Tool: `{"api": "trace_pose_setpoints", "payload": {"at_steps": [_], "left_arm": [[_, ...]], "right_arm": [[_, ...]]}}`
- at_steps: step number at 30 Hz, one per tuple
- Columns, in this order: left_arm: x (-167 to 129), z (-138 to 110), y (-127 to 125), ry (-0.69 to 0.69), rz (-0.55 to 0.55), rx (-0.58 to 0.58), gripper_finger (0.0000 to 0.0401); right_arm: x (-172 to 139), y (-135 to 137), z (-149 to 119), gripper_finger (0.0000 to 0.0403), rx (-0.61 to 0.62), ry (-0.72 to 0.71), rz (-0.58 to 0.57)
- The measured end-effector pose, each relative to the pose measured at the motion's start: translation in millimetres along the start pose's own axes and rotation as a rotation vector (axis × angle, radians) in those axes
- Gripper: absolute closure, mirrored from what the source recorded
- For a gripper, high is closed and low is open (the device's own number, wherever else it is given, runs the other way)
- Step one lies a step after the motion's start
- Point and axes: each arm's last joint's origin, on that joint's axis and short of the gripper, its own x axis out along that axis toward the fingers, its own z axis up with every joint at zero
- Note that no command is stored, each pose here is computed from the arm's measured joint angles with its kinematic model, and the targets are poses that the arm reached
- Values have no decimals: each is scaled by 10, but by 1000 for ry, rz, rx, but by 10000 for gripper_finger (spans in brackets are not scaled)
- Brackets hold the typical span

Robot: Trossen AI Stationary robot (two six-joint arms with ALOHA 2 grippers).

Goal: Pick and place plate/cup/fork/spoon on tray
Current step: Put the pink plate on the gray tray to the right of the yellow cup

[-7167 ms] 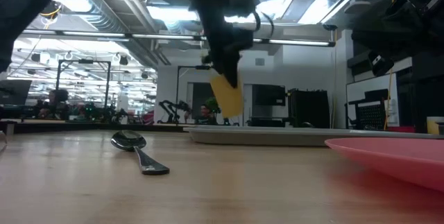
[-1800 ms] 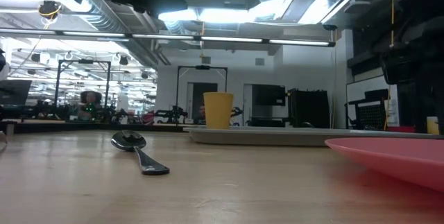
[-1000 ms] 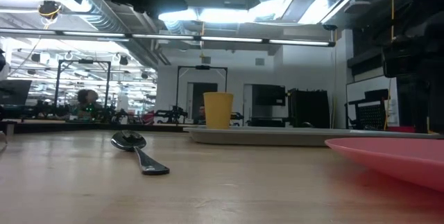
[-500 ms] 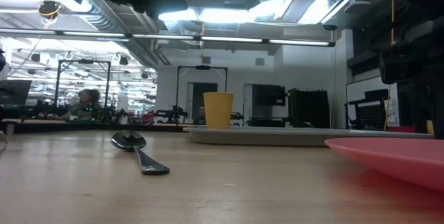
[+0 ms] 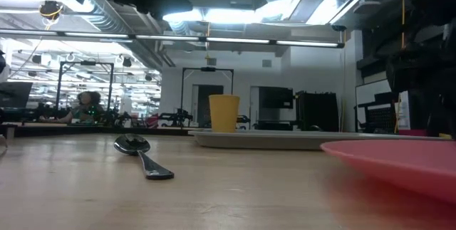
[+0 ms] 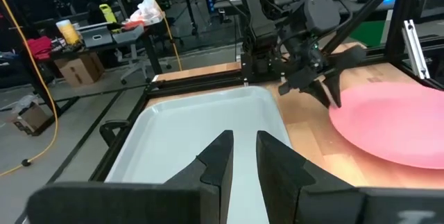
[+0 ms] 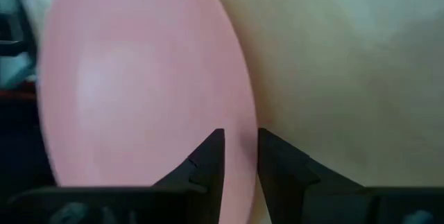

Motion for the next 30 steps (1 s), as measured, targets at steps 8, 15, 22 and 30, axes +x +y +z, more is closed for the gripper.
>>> {"api": "trace_pose_setpoints", "payload": {"at_steps": [8, 15, 22, 30], "left_arm": [[0, -15, -3, 15, -3, -3, 342], [0, -30, -7, 32, -7, -7, 342], [0, -31, -7, 32, -7, -7, 342], [-1, -33, -8, 35, -8, -8, 342]], "right_arm": [[70, 2, -3, 317, 7, 49, 21], [157, 14, 9, 317, 1, 70, 50], [254, 24, 27, 317, -5, 77, 78], [291, 57, 43, 388, 23, 86, 123]]}}
